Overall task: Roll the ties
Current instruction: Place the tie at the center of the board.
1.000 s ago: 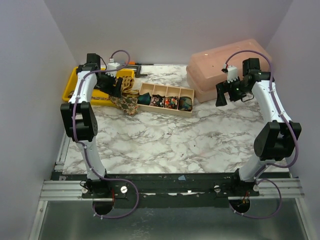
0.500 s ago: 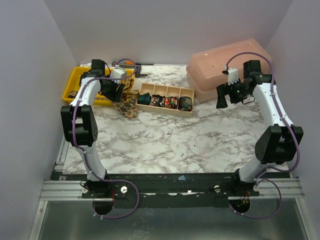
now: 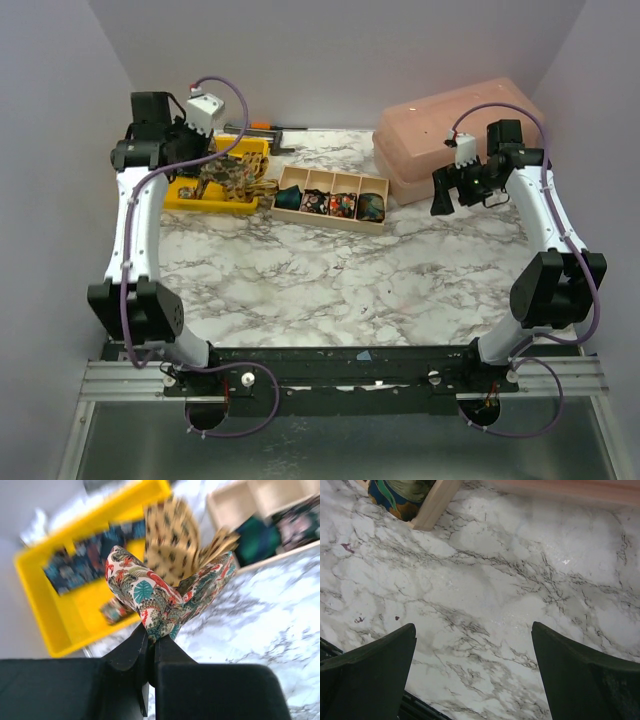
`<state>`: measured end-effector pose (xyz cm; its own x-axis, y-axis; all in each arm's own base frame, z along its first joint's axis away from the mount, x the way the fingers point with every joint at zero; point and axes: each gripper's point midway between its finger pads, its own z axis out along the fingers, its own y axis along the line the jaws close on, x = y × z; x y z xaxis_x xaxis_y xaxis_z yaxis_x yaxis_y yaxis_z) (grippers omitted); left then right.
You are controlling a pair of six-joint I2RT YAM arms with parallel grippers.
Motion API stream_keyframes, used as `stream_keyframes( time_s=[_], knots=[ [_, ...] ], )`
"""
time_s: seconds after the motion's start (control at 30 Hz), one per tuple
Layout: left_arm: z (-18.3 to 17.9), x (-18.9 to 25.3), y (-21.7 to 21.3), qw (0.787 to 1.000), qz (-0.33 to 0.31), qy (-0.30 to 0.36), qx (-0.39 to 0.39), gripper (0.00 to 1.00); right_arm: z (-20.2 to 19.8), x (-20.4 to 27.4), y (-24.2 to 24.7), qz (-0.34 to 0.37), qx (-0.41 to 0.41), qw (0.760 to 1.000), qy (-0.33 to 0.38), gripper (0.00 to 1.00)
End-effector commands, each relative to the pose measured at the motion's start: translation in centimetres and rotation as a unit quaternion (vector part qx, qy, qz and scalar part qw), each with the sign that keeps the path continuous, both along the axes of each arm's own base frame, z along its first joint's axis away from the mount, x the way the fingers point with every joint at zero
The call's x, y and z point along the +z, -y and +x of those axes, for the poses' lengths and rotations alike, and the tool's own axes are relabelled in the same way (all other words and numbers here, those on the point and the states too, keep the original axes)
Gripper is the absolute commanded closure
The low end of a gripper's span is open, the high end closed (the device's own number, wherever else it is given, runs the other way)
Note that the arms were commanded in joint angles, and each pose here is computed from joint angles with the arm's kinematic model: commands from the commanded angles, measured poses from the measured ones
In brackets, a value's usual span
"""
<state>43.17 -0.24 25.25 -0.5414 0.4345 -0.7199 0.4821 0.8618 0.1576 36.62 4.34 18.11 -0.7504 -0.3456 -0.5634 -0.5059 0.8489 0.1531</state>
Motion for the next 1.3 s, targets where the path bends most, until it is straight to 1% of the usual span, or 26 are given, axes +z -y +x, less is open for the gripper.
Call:
stream_keyframes(
  time_s=[0.0, 0.03, 0.13, 0.23, 0.27, 0.33, 0.4, 0.43, 0.5, 0.6, 0.77, 0.83, 0.9, 0.97, 1.07, 1.13, 1.2, 1.23, 1.27],
  knots=[
    [-6.0, 10.4, 7.8, 0.981, -0.097, 0.102, -0.134, 1.0, 1.0, 2.2, -1.3, 0.034, 0.013, 0.999, 0.04, 0.0],
    [-7.5, 12.0, 9.7, 0.973, -0.117, 0.112, -0.166, 1.0, 1.2, 2.3, -1.4, 0.037, 0.012, 0.998, 0.04, 0.0],
    [-12.3, 17.2, 15.1, 0.937, -0.181, 0.143, -0.263, 1.0, 1.6, 2.9, -1.7, 0.046, 0.014, 0.998, 0.048, 0.0],
    [-18.2, 22.3, 20.1, 0.882, -0.251, 0.155, -0.367, 1.0, 1.6, 3.4, -1.9, 0.051, 0.011, 0.997, 0.056, 0.0],
    [-20.0, 23.8, 21.3, 0.864, -0.272, 0.159, -0.393, 1.0, 1.6, 3.4, -1.9, 0.052, 0.009, 0.997, 0.056, 0.0],
    [-22.8, 25.6, 23.0, 0.835, -0.298, 0.164, -0.432, 1.0, 1.4, 3.5, -2.0, 0.056, 0.006, 0.997, 0.056, 0.0],
    [-24.4, 27.1, 23.7, 0.817, -0.328, 0.162, -0.446, 1.0, 1.3, 3.5, -2.1, 0.059, 0.005, 0.997, 0.054, 0.0],
    [-24.8, 27.4, 23.9, 0.814, -0.35, 0.148, -0.44, 1.0, 1.2, 3.4, -2.1, 0.059, 0.004, 0.997, 0.054, 0.0],
    [-25.0, 27.6, 23.8, 0.813, -0.364, 0.14, -0.432, 1.0, 1.1, 3.4, -2.0, 0.058, 0.003, 0.997, 0.053, 0.0],
    [-24.5, 26.6, 22.9, 0.828, -0.36, 0.137, -0.408, 1.0, 0.8, 3.5, -2.0, 0.059, 0.003, 0.997, 0.054, 0.0],
    [-24.8, 27.7, 19.8, 0.842, -0.369, 0.148, -0.364, 1.0, 0.6, 3.4, -2.3, 0.064, 0.006, 0.997, 0.05, 0.0],
    [-25.7, 27.9, 19.3, 0.846, -0.357, 0.158, -0.364, 1.0, 0.6, 3.4, -2.4, 0.067, 0.008, 0.997, 0.048, 0.0],
    [-26.8, 27.6, 19.3, 0.841, -0.351, 0.153, -0.381, 1.0, 0.6, 3.4, -2.5, 0.07, 0.008, 0.997, 0.044, 0.0],
    [-27.5, 26.4, 19.7, 0.835, -0.353, 0.13, -0.401, 1.0, 0.5, 3.5, -2.6, 0.076, 0.006, 0.996, 0.036, 0.0],
    [-27.4, 23.2, 21.2, 0.836, -0.335, 0.095, -0.425, 1.0, 0.0, 3.4, -3.1, 0.094, 0.007, 0.995, 0.014, 0.0],
    [-26.5, 21.0, 22.8, 0.84, -0.32, 0.077, -0.431, 1.0, -0.1, 3.4, -2.7, 0.097, -0.003, 0.995, 0.012, 0.0],
    [-24.7, 18.6, 25.0, 0.852, -0.301, 0.062, -0.424, 1.0, -0.3, 3.2, -1.8, 0.095, -0.019, 0.995, 0.008, 0.0],
    [-23.9, 17.3, 26.6, 0.852, -0.296, 0.049, -0.43, 1.0, -0.4, 3.0, -1.4, 0.095, -0.026, 0.995, 0.002, 0.0],
    [-23.3, 16.6, 28.1, 0.849, -0.289, 0.046, -0.439, 0.93, -0.6, 2.6, -0.9, 0.094, -0.032, 0.995, -0.006, 0.0]
  ],
)
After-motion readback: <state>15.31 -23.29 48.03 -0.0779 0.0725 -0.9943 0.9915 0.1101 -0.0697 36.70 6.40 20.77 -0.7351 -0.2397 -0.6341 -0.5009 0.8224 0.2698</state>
